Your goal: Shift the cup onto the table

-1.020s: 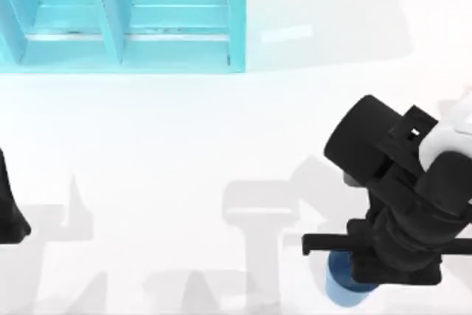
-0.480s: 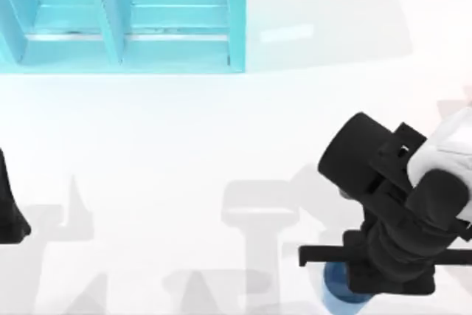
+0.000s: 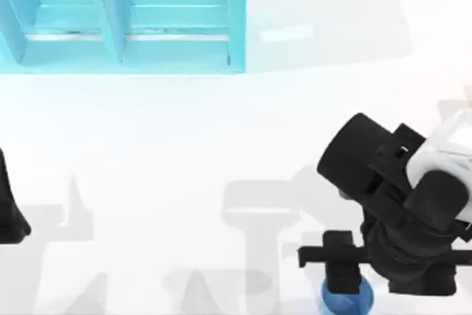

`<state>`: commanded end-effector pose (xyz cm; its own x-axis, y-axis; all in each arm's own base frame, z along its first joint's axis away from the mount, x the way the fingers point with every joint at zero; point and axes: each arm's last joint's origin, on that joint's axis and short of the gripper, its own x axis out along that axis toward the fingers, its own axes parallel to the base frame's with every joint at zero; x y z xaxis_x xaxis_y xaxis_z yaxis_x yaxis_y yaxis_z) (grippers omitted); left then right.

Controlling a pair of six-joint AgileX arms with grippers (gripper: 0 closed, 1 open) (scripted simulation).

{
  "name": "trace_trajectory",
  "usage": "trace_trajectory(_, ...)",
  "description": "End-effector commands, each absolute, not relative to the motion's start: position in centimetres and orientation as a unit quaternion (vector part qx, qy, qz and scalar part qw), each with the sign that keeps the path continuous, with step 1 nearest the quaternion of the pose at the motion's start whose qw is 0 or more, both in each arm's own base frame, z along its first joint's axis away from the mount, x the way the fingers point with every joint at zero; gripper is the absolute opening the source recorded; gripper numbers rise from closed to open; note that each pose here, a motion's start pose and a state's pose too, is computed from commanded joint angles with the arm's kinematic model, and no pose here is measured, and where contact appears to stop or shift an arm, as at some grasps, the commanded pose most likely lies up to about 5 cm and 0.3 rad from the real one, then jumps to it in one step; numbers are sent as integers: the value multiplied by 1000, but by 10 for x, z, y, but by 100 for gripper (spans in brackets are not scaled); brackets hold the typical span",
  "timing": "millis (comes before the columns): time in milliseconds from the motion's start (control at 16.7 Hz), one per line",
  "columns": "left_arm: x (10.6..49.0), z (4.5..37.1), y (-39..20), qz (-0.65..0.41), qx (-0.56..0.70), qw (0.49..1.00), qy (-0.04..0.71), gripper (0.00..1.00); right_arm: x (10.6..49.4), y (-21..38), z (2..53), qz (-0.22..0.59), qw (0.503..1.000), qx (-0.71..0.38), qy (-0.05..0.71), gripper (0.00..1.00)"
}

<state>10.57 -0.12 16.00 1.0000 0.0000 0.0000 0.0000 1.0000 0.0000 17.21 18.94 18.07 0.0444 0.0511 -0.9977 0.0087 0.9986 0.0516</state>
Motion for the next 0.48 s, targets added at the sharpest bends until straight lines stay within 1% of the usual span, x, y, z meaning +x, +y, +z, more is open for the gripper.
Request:
trace_trajectory(120, 106, 160, -1, 0, 0, 1000, 0, 100, 172, 189, 181, 15, 722, 22, 691, 98)
trace_trajectory(180, 106, 160, -1, 0, 0, 1000, 0, 100, 172, 189, 181, 15, 722, 22, 691, 100)
trace_trajectory(480, 106, 160, -1, 0, 0, 1000, 0, 100, 172, 189, 181, 15, 722, 22, 691, 100)
